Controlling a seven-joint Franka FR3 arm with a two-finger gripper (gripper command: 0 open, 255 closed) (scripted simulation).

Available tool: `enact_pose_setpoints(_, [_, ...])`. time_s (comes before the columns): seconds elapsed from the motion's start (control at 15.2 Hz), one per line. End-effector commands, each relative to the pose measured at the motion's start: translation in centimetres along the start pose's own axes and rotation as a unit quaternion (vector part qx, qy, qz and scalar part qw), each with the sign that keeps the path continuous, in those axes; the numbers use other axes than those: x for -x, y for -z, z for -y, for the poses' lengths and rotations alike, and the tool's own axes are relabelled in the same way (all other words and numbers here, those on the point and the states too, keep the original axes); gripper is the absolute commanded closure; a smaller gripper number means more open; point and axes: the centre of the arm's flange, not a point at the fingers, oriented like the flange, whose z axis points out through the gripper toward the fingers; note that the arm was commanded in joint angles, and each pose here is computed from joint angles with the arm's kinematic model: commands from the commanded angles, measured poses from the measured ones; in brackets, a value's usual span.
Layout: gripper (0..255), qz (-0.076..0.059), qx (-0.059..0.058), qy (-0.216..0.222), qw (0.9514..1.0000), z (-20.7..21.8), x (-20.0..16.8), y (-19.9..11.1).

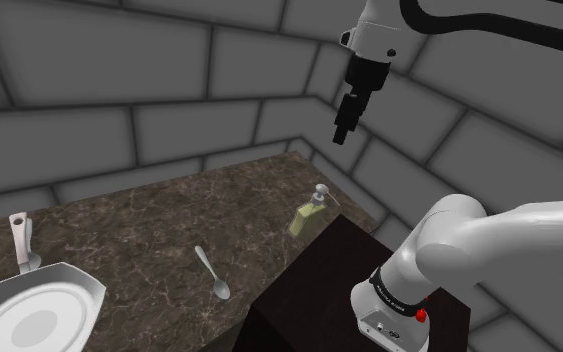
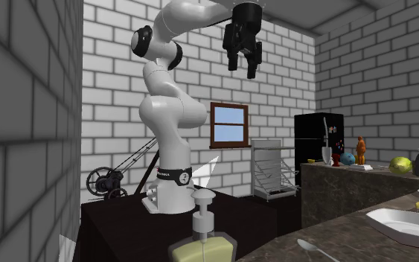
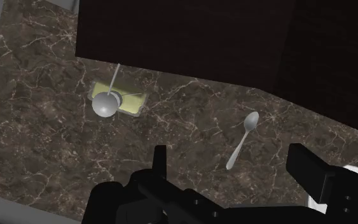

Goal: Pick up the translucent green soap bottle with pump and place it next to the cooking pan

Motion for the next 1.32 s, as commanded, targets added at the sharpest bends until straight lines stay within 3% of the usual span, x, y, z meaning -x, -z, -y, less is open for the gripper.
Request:
enact_pose_setpoints(0.0, [0, 0.000, 0.000, 0.000, 1.0000, 0.0, 0.0, 0.0])
enact_pose_setpoints(1.25, [0, 0.029, 0.067, 0.028, 0.9969, -11.0, -3.8, -21.4])
